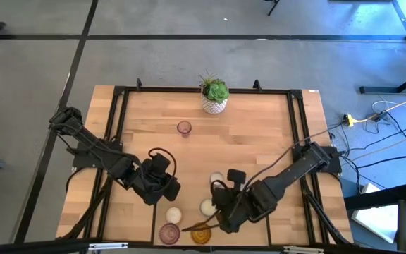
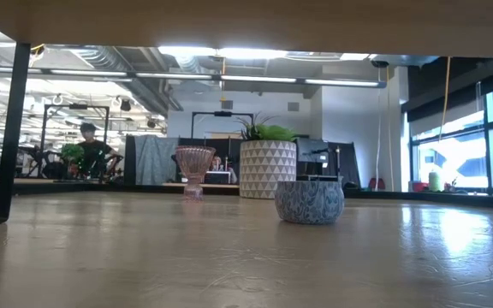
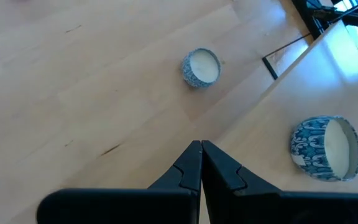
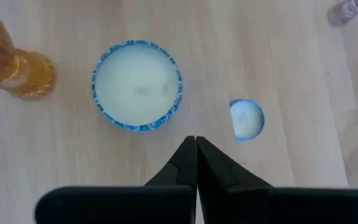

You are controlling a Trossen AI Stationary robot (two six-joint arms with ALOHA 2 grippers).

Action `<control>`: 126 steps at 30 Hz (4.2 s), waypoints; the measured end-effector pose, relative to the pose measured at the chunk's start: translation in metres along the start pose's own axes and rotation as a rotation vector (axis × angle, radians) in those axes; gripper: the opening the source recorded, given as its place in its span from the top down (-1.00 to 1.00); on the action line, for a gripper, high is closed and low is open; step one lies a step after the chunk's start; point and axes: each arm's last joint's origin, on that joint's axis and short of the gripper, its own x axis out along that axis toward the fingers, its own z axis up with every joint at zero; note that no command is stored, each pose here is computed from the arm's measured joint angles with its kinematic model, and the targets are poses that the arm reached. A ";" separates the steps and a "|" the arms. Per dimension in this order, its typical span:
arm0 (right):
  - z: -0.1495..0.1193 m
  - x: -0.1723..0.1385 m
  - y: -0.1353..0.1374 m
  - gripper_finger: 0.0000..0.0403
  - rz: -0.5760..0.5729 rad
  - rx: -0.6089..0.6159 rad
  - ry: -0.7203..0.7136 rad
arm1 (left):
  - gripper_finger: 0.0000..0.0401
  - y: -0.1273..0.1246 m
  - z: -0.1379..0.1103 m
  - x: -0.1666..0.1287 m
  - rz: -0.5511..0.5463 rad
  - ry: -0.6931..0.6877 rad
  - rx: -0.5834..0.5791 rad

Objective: Pick & Place candle stick holders
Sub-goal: Put the blue scented candle on the shelf, then put the pink candle holder on the shelf

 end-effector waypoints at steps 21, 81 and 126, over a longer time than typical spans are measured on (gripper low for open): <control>-0.010 0.036 -0.047 1.00 0.153 0.194 -0.030 | 0.99 0.002 0.007 0.005 0.006 0.121 0.021; -0.004 0.054 -0.018 1.00 0.305 0.170 -0.066 | 0.99 -0.001 0.005 -0.002 -0.038 0.160 -0.012; 0.000 0.055 -0.019 1.00 0.246 0.166 -0.149 | 0.99 0.000 0.004 -0.003 -0.029 0.112 -0.006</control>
